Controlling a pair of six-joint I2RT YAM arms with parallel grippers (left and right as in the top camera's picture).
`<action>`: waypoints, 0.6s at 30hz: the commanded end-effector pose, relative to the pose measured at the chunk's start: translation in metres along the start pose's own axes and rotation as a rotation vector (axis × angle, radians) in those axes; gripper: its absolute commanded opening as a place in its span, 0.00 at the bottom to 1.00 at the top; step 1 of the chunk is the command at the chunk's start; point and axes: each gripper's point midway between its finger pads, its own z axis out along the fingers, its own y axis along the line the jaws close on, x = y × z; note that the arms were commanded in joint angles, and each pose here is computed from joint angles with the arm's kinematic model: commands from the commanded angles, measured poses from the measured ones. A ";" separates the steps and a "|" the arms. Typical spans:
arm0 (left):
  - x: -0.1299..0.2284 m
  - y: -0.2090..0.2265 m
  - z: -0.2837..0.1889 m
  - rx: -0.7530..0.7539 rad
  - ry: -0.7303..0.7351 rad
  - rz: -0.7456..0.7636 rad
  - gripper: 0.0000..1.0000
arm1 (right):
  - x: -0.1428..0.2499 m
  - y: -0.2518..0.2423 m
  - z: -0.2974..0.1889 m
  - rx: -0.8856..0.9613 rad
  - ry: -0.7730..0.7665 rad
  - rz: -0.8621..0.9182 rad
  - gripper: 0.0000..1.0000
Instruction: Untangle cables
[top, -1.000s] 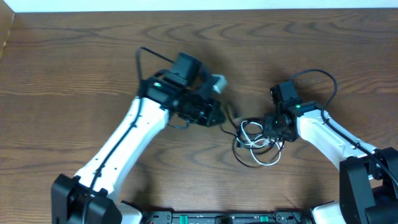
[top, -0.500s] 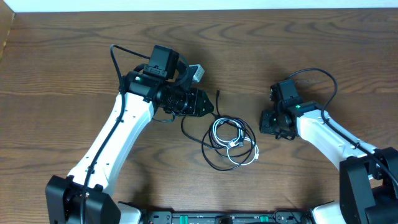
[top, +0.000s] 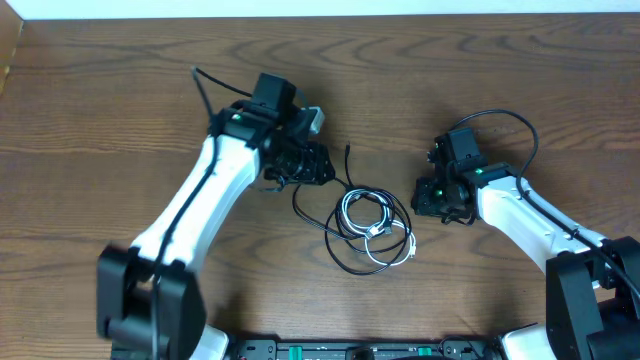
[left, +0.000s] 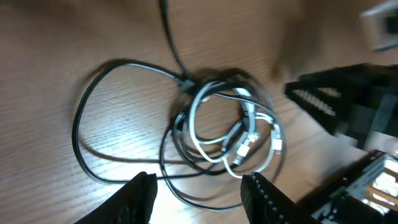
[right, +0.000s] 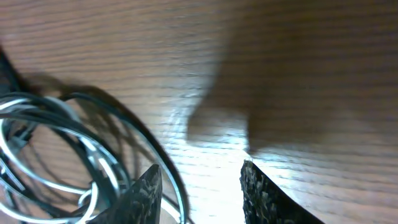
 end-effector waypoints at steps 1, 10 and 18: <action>0.008 0.005 0.032 -0.019 0.086 0.003 0.48 | 0.007 0.006 0.004 -0.046 0.034 -0.060 0.38; 0.031 0.002 0.095 -0.037 0.236 0.040 0.48 | 0.007 0.006 0.004 -0.046 0.034 -0.060 0.38; 0.043 0.003 0.128 -0.050 0.295 0.065 0.27 | 0.007 0.006 0.004 -0.046 0.035 -0.060 0.38</action>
